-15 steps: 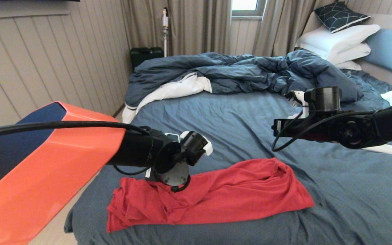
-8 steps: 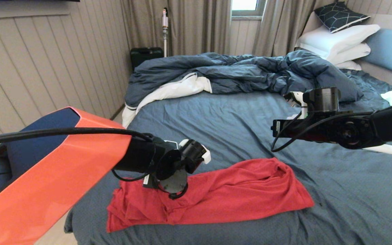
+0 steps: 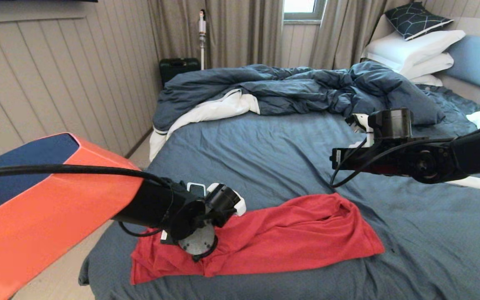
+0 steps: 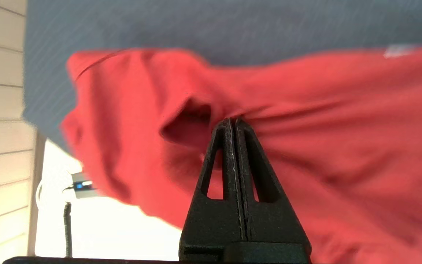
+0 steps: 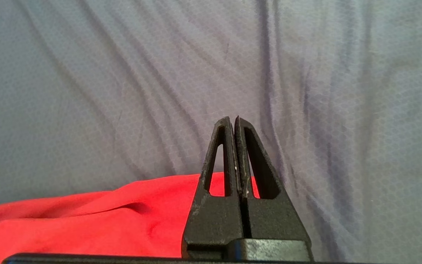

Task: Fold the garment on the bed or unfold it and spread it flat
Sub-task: Fold the red T-shirt

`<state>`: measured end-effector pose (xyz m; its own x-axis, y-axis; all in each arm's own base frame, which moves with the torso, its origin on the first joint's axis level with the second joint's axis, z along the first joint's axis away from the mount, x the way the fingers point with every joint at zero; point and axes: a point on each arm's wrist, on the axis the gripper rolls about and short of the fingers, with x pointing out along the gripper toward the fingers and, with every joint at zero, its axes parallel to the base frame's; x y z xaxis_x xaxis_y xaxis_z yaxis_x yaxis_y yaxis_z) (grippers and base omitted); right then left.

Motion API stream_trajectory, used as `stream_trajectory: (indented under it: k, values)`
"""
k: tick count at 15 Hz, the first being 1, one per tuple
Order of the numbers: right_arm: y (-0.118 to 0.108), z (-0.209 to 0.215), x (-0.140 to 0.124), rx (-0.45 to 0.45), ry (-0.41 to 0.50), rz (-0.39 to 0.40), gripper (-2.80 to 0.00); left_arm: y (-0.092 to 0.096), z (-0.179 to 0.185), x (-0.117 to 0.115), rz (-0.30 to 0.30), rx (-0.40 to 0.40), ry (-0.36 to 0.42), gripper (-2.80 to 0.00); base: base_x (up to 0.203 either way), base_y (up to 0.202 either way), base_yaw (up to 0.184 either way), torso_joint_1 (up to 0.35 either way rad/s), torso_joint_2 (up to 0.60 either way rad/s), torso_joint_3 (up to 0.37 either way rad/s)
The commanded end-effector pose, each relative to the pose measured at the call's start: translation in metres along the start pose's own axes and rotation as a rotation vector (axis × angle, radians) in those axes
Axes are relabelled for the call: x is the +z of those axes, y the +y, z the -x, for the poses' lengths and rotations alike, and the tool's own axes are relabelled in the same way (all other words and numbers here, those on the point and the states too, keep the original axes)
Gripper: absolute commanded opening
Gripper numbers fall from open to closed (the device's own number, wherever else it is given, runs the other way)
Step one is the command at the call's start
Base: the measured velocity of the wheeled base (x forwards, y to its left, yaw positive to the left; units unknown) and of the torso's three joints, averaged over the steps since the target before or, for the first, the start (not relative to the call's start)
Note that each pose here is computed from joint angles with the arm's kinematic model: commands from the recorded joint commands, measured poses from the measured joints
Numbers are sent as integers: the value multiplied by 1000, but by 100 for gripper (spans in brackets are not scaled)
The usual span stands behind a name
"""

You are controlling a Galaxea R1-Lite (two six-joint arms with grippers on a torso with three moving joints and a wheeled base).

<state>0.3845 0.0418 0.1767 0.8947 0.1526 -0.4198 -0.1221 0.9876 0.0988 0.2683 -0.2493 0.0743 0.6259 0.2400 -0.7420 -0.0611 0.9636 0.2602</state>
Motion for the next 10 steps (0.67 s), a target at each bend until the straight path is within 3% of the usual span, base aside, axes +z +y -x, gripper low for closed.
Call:
stream_trajectory:
  k: [1,7,10]
  values:
    - [1,-1,-1,2,2,0,-280,11,17,-5,2,-11,-13,-280,0,0,0,0,0,0]
    - [0,-2,-1,1,3,3,-280,5,34,-27,-19,-33,-12,-280,0,0,0,0,0,0]
    - [-1,-5,-2,-1,8,0,-280,-5,39,-50,-76,-52,10,-280,0,0,0,0,0,0]
